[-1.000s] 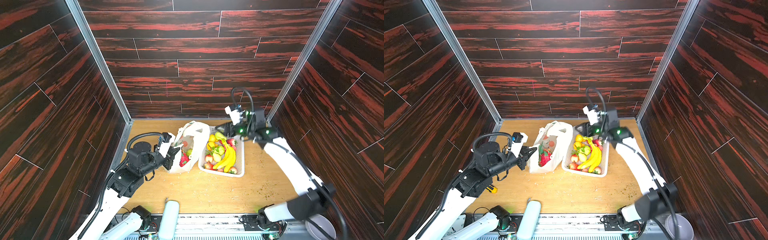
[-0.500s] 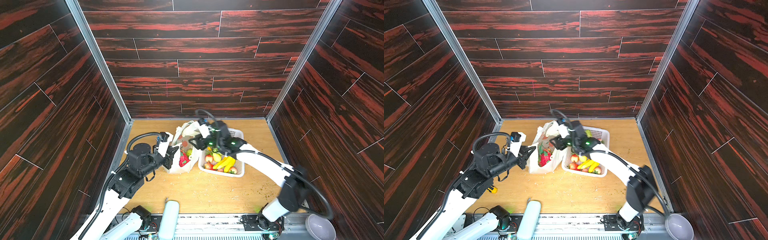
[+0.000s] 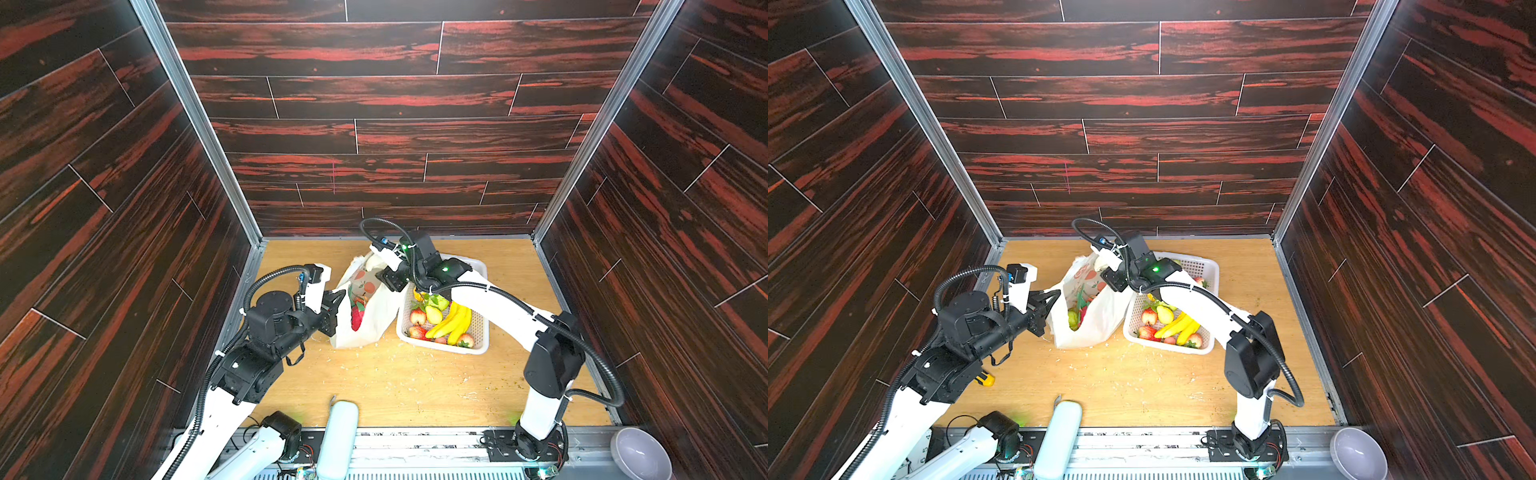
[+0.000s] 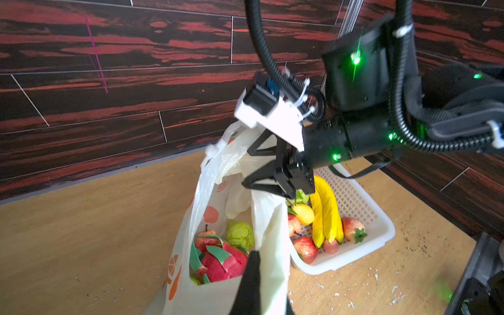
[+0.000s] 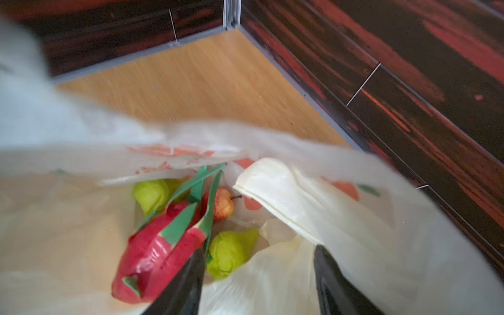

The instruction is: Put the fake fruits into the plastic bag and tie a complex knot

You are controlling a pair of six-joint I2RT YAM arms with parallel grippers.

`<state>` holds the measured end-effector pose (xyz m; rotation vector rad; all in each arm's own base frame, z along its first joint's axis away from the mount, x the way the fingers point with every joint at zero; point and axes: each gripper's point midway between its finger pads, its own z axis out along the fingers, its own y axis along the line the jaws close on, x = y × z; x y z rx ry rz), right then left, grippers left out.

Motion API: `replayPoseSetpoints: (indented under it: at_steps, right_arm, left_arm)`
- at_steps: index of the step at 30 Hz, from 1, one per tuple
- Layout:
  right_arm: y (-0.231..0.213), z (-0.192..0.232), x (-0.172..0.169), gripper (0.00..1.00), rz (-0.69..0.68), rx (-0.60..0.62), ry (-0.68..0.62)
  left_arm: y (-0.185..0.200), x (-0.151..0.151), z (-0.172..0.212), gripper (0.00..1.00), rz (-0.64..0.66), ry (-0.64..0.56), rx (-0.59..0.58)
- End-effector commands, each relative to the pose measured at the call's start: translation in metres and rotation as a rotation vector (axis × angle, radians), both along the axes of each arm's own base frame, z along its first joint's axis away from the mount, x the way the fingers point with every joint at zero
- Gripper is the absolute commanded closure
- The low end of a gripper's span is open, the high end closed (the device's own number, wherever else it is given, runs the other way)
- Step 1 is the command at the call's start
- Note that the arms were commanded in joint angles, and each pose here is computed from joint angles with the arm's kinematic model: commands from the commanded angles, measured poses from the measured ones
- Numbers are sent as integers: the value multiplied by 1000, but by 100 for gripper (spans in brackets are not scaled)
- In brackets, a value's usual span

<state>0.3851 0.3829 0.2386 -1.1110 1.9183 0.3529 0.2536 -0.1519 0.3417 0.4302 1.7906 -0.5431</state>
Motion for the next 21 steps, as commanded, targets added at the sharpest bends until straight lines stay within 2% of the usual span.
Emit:
replayPoseSetpoints:
  at_steps: [1, 5, 9, 12, 14, 16, 21]
  right_arm:
    - [10, -13, 0, 33, 39, -8, -6]
    - [12, -7, 5, 32, 21, 15, -64]
    - [0, 13, 4, 27, 0, 15, -147]
    - [-13, 32, -4, 27, 2, 19, -201]
    - [-20, 49, -16, 26, 25, 64, -234]
    - [-27, 63, -28, 26, 33, 138, -208]
    - [-43, 90, -49, 27, -66, 366, -13]
  left_arm:
    - [1, 2, 2, 100, -1, -4, -32]
    - [4, 5, 2, 100, 9, 3, -45]
    - [5, 5, 3, 100, 10, 4, -52]
    - [9, 8, 3, 100, 32, 9, -63]
    - [11, 10, 3, 100, 47, 17, -74]
    - [12, 12, 3, 100, 51, 18, -87]
    - [12, 15, 2, 100, 51, 24, -123]
